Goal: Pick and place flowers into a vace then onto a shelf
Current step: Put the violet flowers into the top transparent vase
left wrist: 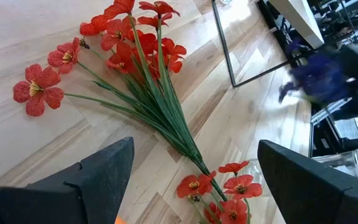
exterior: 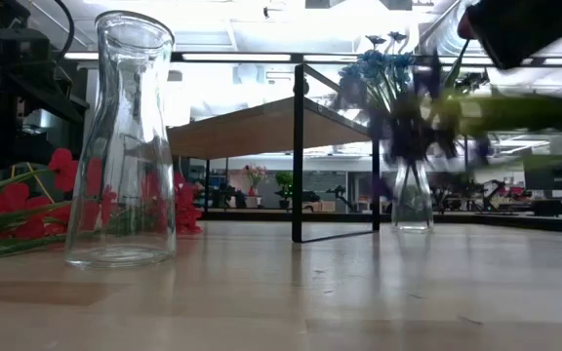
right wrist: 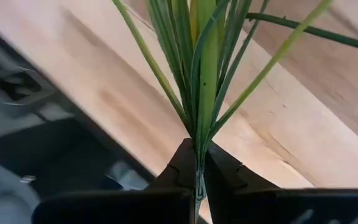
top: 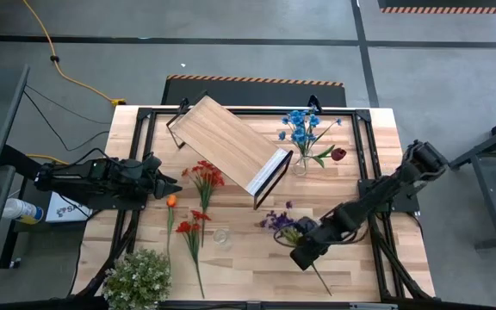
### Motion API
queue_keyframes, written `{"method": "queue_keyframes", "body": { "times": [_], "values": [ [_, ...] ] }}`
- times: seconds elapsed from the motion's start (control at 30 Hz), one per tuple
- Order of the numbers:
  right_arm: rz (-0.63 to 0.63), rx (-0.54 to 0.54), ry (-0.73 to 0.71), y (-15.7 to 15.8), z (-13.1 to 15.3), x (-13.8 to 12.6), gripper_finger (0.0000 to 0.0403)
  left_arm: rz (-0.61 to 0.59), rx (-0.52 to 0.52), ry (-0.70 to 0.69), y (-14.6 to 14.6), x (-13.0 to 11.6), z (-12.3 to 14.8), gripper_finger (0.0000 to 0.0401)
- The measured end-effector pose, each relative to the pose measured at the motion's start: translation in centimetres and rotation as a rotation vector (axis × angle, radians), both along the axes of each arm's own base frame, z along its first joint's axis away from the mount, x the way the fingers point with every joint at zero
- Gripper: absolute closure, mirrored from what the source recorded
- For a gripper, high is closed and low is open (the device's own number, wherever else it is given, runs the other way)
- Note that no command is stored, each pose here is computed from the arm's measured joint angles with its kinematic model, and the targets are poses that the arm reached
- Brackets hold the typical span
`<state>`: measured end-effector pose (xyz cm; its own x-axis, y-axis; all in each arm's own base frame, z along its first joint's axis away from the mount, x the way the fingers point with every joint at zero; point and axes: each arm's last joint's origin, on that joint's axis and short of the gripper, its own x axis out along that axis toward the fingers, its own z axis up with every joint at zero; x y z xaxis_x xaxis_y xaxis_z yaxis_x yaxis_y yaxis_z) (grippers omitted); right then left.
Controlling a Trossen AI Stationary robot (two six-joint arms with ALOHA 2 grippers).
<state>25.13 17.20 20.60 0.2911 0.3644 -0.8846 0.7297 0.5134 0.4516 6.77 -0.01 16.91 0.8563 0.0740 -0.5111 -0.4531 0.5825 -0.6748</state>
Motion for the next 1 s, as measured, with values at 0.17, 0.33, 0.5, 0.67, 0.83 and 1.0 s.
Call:
{"method": "queue_keyframes", "body": {
  "times": [0.17,0.33,0.5,0.67,0.83,1.0],
  "values": [
    [-0.071,-0.007,-0.141,-0.9,3.1,-0.9,0.0395,0.000,0.000,0.000,0.0,0.0,0.0,0.0025],
    [-0.125,-0.033,-0.326,-1.9,6.0,-1.7,0.0398,0.000,0.000,0.000,0.0,0.0,0.0,0.0025],
    [-0.161,-0.070,-0.520,-2.6,8.5,-2.2,0.0395,0.000,0.000,0.000,0.0,0.0,0.0,0.0025],
    [-0.163,-0.118,-0.712,-3.0,10.4,-2.2,0.0399,0.000,0.000,0.000,0.0,0.0,0.0,0.0025],
    [-0.162,-0.196,-0.874,-3.1,11.9,-2.0,0.0397,0.000,0.000,0.000,0.0,0.0,0.0,0.0025],
    [-0.153,-0.264,-1.016,-3.2,13.2,-1.8,0.0397,0.000,0.000,0.000,0.0,0.0,0.0,0.0025]
  ]
}}
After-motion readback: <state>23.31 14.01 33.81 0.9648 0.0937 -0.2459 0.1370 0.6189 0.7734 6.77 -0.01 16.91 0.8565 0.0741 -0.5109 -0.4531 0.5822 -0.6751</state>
